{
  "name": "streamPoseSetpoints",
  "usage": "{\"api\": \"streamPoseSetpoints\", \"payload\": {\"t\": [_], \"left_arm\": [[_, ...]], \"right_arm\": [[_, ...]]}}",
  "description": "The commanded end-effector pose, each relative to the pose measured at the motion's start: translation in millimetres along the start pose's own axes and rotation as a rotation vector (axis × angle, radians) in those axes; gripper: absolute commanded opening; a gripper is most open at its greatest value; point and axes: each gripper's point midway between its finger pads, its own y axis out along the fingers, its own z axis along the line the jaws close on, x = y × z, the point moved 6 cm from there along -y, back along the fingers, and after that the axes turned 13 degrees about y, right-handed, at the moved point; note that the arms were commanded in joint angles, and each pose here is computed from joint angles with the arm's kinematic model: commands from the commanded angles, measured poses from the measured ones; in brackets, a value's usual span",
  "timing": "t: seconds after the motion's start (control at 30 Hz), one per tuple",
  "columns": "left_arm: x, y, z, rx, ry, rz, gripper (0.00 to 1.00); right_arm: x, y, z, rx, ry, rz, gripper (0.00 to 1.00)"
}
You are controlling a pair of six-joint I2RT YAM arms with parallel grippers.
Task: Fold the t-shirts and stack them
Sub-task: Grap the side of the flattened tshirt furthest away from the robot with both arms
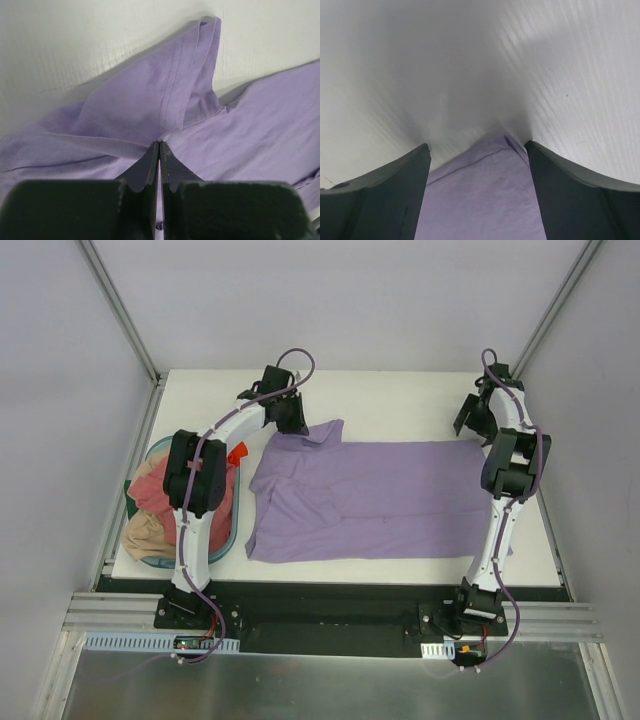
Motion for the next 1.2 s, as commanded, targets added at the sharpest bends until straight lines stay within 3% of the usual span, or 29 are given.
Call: {"api": "streamPoseSetpoints", "payload": {"t": [0.0, 0.2, 0.33, 0.5, 0.77, 1.17], "left_arm": [[22, -31, -15, -0.031, 0.011, -0.089, 0.00], [22, -36, -15, -0.030, 0.005, -0.094, 0.00], [25, -42, -18, -0.037, 0.012, -0.110, 0.00], [35, -55, -19, -0.024, 0.006, -0.148, 0.00], [18, -87, -32, -0.078, -0.018, -0.147, 0.00], [-61, -139, -45, -0.146, -0.072, -0.145, 0.00]], "right_arm": [[-17, -5, -15, -0.060, -0.015, 0.051, 0.76], [-17, 1, -14, -0.049, -0.015, 0.049, 0.50], [-14, 2, -10, -0.030, -0.013, 0.046, 0.23], [-7, -13, -8, -0.004, -0.016, 0.015, 0.01], [-23, -73, -5, 0.058, -0.103, -0.047, 0.01], [-77, -123, -53, 0.010, -0.093, -0.083, 0.01]]}}
